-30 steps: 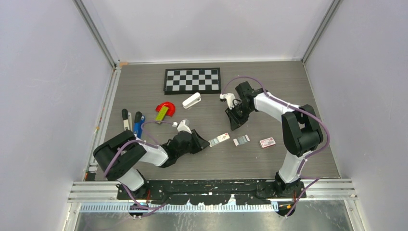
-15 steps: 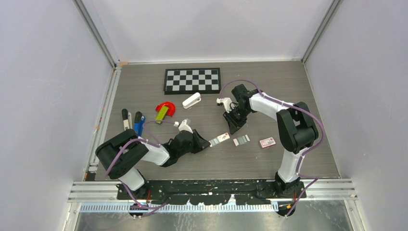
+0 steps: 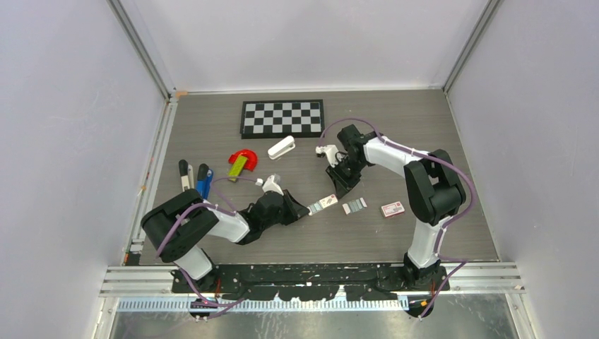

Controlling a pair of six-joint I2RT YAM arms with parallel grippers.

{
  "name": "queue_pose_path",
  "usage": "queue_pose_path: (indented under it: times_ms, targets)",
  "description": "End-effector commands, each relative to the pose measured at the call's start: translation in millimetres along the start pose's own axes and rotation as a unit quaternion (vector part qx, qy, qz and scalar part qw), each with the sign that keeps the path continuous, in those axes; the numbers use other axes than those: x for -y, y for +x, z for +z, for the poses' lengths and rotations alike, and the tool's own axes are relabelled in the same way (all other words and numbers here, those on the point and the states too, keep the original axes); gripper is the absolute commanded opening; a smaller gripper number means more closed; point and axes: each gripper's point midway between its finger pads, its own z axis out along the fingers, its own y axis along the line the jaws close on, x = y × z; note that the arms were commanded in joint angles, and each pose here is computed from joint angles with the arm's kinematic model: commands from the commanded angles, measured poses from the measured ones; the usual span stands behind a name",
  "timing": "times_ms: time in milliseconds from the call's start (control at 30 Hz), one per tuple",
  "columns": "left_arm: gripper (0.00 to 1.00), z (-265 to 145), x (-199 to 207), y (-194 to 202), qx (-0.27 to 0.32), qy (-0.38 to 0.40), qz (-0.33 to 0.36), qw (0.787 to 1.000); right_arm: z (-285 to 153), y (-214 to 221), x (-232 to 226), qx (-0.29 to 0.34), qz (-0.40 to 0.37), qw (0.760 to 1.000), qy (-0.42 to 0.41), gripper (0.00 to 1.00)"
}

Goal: Unload the staples from the stapler
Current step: Close the staple box at the center of the board.

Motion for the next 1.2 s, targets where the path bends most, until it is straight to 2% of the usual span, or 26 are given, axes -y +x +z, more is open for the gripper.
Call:
queue_pose_path:
  times_ms: [0,600,1167]
  targets:
    - [0.15,2,12,-3,0.005,0.015,-0.014,1.000,-4,-12,-1,0.009,-0.019,1.000,0.005,0.24]
    - [0.22,-12,13,-11,0.028,0.026,-0.038,0.999,0,-13,7,0.004,-0.010,0.999,0.035,0.24]
    - [0.13,-3,11,-5,0.019,0.025,-0.043,0.999,2,-13,7,0.002,-0.009,0.999,0.034,0.24]
